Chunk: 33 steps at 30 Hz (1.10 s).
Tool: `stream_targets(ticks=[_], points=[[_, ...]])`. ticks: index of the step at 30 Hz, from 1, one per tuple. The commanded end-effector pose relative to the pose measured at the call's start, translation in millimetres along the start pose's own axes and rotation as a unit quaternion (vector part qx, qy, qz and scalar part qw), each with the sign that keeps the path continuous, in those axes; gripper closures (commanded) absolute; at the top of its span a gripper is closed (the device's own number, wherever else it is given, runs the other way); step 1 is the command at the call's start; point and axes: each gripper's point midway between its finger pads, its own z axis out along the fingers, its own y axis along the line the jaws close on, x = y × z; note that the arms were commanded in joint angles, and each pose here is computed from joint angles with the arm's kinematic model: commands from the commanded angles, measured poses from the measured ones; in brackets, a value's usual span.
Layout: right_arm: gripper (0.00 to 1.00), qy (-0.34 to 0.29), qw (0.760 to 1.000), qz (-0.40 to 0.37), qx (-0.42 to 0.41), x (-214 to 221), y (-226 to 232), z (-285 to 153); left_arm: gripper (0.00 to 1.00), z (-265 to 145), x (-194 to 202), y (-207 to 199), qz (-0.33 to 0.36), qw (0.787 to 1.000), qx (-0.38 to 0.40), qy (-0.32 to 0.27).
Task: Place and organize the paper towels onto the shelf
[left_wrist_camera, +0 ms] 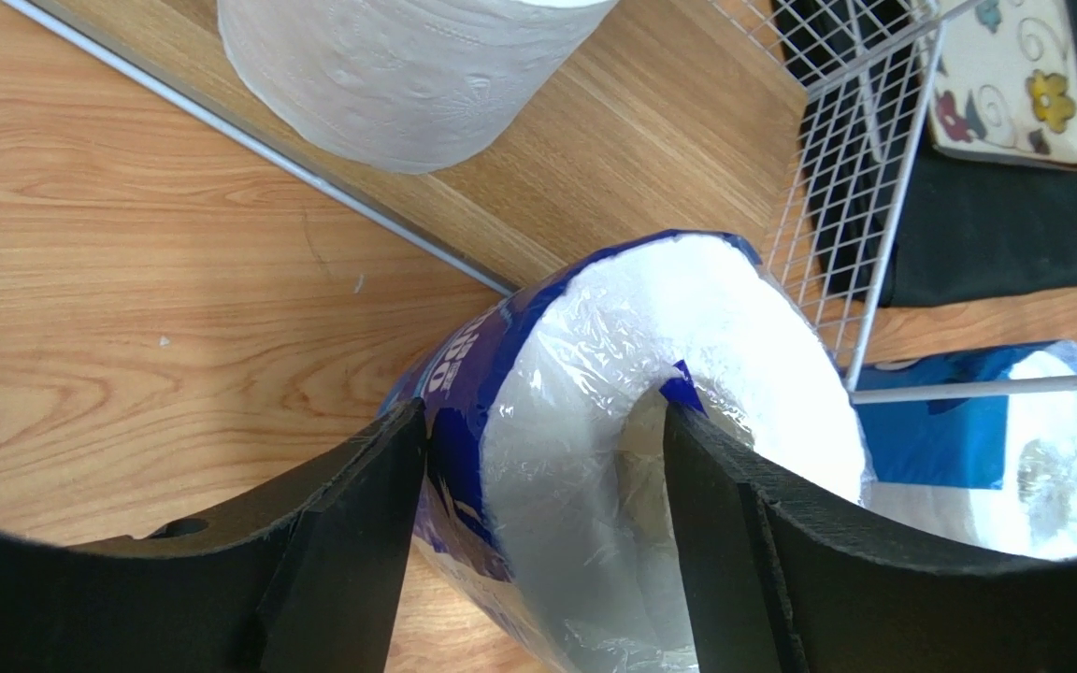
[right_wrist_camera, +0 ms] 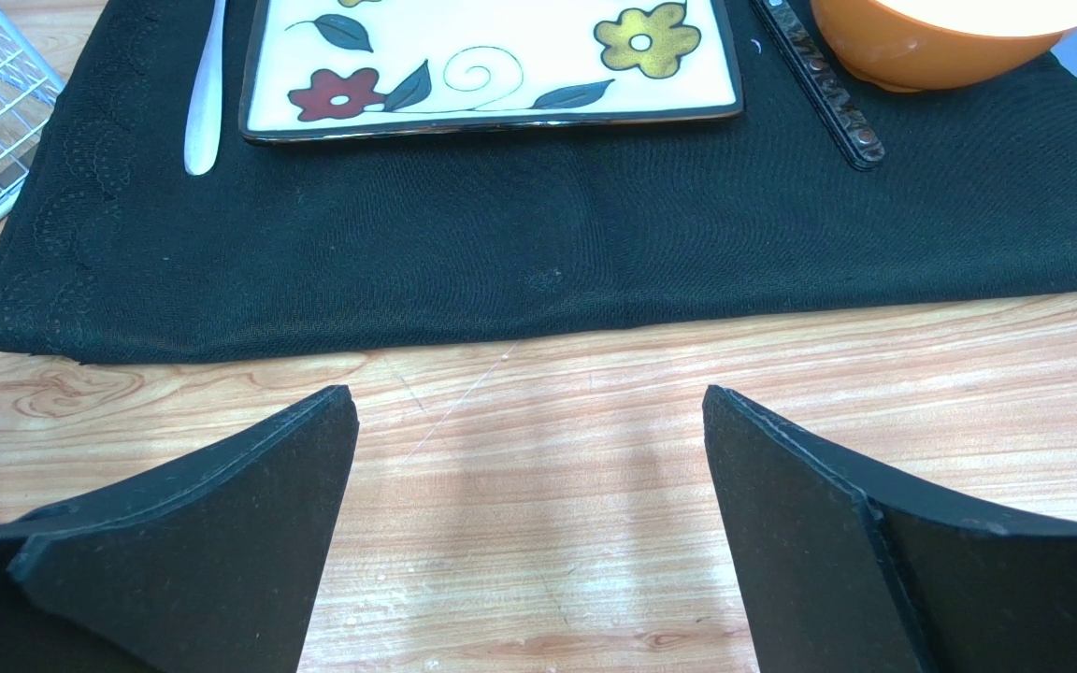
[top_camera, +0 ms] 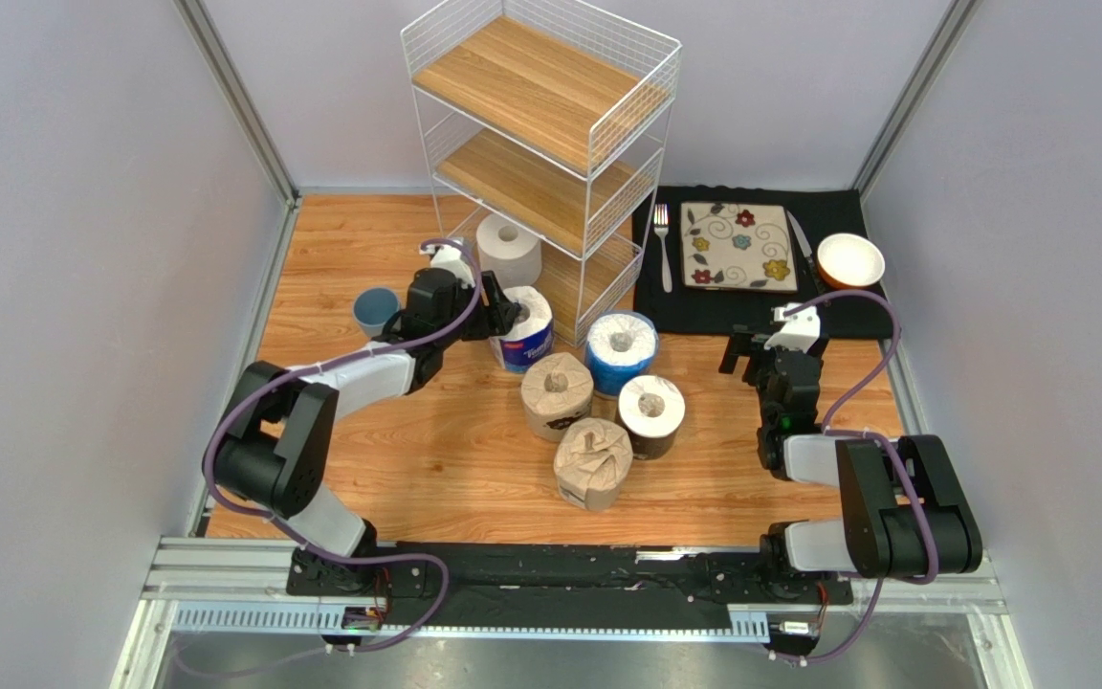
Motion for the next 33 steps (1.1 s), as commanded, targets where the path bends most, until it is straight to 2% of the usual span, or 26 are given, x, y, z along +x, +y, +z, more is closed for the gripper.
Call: stream_targets(ticks=[1, 5, 6, 8, 12, 22, 33], points=[[0.01, -0.031, 1.0, 0.003, 0.0, -22, 2, 5, 0.32, 8, -1, 0, 0.036, 0.999, -0.019, 0.014], [0.01, -0.033, 0.999, 0.003, -0.001, -23, 2, 5, 0.42, 15, 5, 4, 0.041, 0.998, -0.033, 0.029], [0.01, -0.032, 0.999, 0.003, -0.001, -22, 2, 5, 0.5, 16, 5, 4, 0.04, 0.998, -0.033, 0.03], [0.01, -0.032, 0.999, 0.003, -0.002, -22, 3, 5, 0.57, 18, 6, 3, 0.036, 0.998, -0.029, 0.033], [0.01, -0.031, 1.0, 0.003, -0.001, -22, 2, 5, 0.66, 17, 3, -3, 0.019, 1.0, -0.012, 0.017], [0.01, -0.031, 1.0, 0.003, -0.001, -22, 2, 5, 0.65, 0, -45, -30, -0.041, 0.993, 0.041, -0.106], [0.01, -0.032, 0.999, 0.003, -0.001, -22, 2, 5, 0.65, -2, -96, -52, -0.015, 0.985, 0.059, -0.162]])
